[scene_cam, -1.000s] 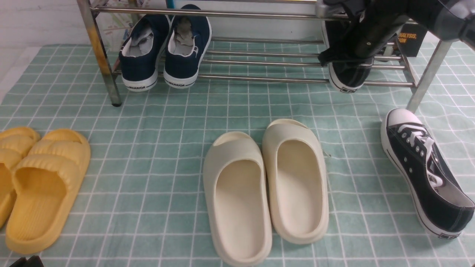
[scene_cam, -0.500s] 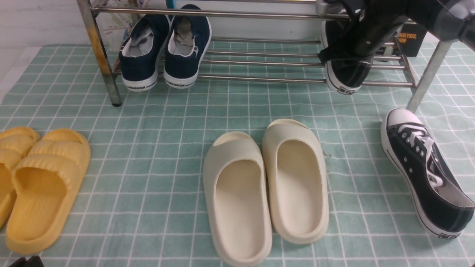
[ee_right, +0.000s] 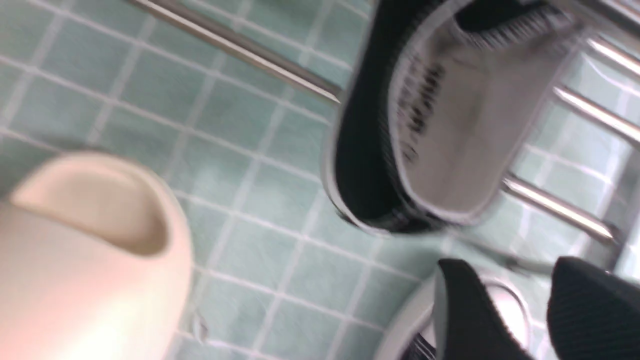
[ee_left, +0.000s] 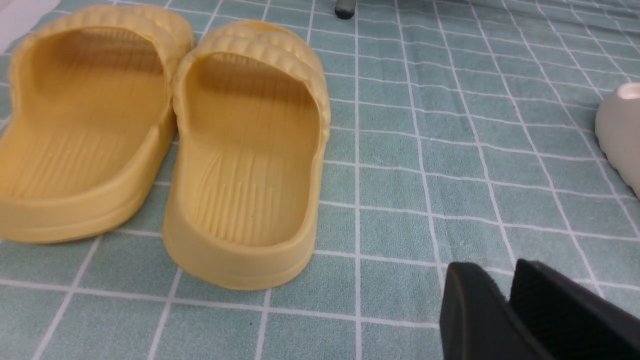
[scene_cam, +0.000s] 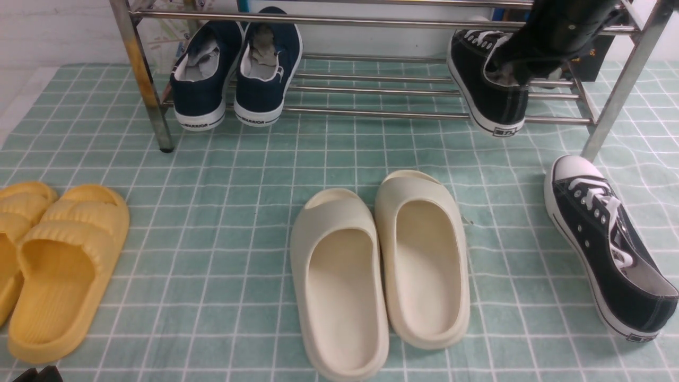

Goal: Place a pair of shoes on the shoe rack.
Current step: Use the right arm to put a shoe into the shoe rack, then use the right arm to grab the shoe closest to it

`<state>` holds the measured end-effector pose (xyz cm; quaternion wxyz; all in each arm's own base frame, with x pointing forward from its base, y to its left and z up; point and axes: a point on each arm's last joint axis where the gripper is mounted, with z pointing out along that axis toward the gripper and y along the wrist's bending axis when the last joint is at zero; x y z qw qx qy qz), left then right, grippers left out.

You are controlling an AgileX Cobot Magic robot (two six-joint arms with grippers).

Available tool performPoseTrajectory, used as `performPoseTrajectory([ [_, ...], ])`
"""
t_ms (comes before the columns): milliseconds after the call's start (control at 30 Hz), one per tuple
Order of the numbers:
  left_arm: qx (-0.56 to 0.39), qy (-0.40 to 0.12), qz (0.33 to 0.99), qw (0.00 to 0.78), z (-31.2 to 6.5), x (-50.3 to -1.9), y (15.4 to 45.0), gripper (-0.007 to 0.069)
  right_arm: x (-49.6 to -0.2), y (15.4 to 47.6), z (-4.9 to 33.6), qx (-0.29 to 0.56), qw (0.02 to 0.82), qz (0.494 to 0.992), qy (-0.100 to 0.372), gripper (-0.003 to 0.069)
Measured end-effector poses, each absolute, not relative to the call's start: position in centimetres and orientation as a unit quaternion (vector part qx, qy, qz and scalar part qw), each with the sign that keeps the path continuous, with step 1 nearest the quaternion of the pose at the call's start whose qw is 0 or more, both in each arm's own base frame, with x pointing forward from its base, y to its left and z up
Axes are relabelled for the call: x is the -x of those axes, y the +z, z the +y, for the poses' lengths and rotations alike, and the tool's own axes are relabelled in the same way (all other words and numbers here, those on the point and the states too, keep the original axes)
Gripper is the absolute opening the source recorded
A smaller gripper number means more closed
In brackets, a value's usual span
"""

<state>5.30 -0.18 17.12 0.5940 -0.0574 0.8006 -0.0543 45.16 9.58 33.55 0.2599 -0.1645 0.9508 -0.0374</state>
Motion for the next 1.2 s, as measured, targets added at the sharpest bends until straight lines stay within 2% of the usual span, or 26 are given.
performPoseTrajectory([
  [100, 0.057, -0.054, 0.801, 0.594, -0.2, -5.3, 17.1, 0.0132, -45.3, 33.3, 7.7, 0.145, 0.247, 0.957, -0.048, 0.0160],
  [200, 0.057, -0.054, 0.801, 0.594, -0.2, -5.3, 17.1, 0.0132, -45.5, 32.4, 5.7, 0.124, 0.229, 0.964, -0.053, 0.0095],
  [267, 0.057, -0.054, 0.801, 0.594, -0.2, -5.3, 17.1, 0.0132, -45.7, 31.1, 2.8, 0.090, 0.208, 0.973, -0.048, 0.0014],
  [333, 0.057, -0.054, 0.801, 0.594, -0.2, -5.3, 17.1, 0.0132, -45.9, 30.5, 1.7, 0.072, 0.213, 0.974, -0.031, -0.0003],
  [467, 0.057, -0.054, 0.801, 0.594, -0.2, -5.3, 17.1, 0.0134, -46.8, 30.1, -0.1, 0.048, 0.253, 0.966, -0.006, -0.0005],
  [667, 0.057, -0.054, 0.801, 0.594, -0.2, -5.3, 17.1, 0.0145, -47.7, 29.5, -0.8, 0.037, 0.279, 0.960, -0.006, -0.0005],
  [800, 0.057, -0.054, 0.801, 0.594, -0.2, -5.3, 17.1, 0.0146, -47.8, 29.3, -0.8, 0.036, 0.280, 0.959, -0.002, -0.0005],
  [967, 0.057, -0.054, 0.801, 0.594, -0.2, -5.3, 17.1, 0.0149, -47.7, 29.1, -0.3, 0.032, 0.269, 0.962, 0.025, -0.0005],
  [1200, 0.057, -0.054, 0.801, 0.594, -0.2, -5.3, 17.1, 0.0155, -47.0, 29.6, 1.2, 0.061, 0.252, 0.965, 0.032, -0.0003],
])
